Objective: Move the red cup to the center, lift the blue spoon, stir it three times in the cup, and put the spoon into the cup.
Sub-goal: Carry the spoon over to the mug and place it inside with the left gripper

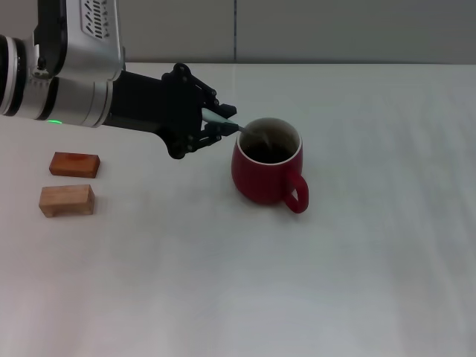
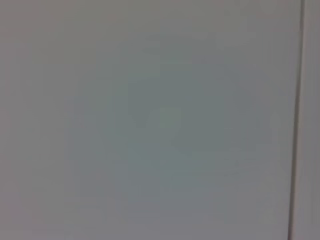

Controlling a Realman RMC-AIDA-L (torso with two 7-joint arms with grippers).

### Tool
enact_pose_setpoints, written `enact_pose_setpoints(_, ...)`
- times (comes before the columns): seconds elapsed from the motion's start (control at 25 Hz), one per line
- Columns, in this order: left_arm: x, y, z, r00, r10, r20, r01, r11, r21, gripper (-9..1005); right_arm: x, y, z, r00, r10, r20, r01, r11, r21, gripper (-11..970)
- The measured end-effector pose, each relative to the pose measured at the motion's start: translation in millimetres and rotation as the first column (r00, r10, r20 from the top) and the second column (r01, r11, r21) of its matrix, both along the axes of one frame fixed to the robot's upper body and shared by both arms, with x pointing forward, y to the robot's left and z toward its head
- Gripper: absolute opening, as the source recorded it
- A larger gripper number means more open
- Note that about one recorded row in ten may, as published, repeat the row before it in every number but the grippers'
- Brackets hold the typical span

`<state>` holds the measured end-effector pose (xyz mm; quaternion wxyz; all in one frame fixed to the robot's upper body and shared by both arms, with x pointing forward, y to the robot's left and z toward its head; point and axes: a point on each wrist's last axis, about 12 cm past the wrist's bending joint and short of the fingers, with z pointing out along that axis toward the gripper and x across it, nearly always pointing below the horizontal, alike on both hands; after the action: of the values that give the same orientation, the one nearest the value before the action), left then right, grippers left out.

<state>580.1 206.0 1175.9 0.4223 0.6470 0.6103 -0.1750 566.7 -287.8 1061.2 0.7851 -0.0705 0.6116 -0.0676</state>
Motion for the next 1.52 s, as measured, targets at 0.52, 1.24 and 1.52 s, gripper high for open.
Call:
enact_pose_setpoints(0.52,1.2,-14.2,3.1,1.0,-0.027,-0.004,0.027,0.996,0.089,170,3.0,1.5,2.3,1.0,0.006,0.006,-0.006,1.0,-0.001,335)
enact_pose_setpoints(1.24,6.2,-35.8,10.7,0.999,-0.045,0.012,0.042,0.977,0.211,170,1.7,0.4,1.3,1.0,0.003,0.002,-0.003,1.0,-0.001,336)
enact_pose_setpoints(1.52,4.9,-44.5,14.8,0.998,-0.058,0.023,0.05,0.966,0.252,170,1.6,0.3,1.2,1.0,0.002,0.002,-0.002,1.0,-0.001,336)
